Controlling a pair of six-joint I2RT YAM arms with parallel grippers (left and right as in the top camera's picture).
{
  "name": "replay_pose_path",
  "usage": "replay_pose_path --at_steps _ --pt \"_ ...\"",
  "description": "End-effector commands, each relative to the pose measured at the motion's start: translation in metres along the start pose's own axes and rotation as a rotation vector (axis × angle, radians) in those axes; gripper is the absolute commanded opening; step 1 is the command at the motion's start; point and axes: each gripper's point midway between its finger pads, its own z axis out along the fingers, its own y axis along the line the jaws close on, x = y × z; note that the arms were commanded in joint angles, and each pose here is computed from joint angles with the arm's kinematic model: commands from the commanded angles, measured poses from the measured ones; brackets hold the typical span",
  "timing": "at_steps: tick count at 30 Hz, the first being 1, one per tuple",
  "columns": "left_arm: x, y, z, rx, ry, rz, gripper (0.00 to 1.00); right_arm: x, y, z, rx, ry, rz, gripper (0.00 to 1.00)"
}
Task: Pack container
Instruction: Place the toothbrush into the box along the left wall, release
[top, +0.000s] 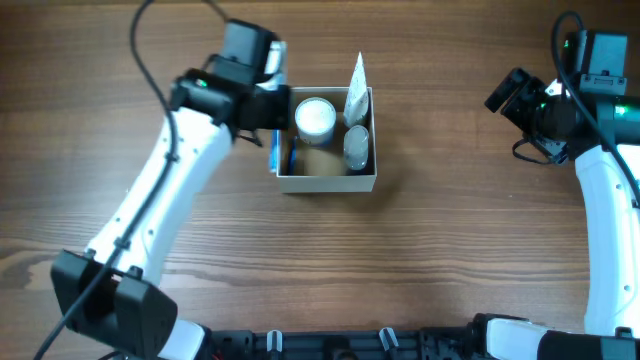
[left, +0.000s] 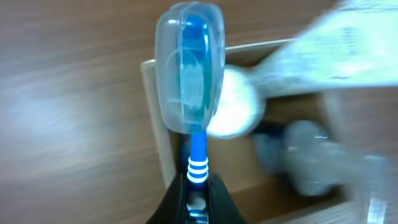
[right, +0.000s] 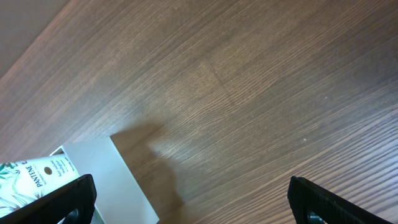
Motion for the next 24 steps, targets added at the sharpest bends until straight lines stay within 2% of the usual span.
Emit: replay_pose_path --at_steps 1,9,15,18,21,24 --pt "-0.001 -0.014 0.017 -0.062 -0.018 -0.008 0.04 -0.001 0.0 0.001 0.001 0.002 -0.016 1.0" --pt "0.011 0.001 0.058 -0.194 0.041 0.004 0.04 -0.001 0.0 0.001 0.001 0.002 -0.016 1.0" --pt "0.022 0.006 0.065 -0.216 0.089 -0.006 0.04 -0.001 0.0 0.001 0.001 0.002 -0.016 1.0" --pt "0.027 0.007 0.064 -0.223 0.109 -0.015 0.15 -0.001 0.0 0.001 0.001 0.002 -0.016 1.0" --pt "0.023 0.008 0.061 -0.226 0.093 -0.015 0.35 -0.001 0.0 0.001 0.001 0.002 -0.016 1.0" --pt "0.013 0.008 0.045 -0.229 0.046 -0.02 0.45 -0.001 0.0 0.001 0.001 0.002 -0.016 1.0"
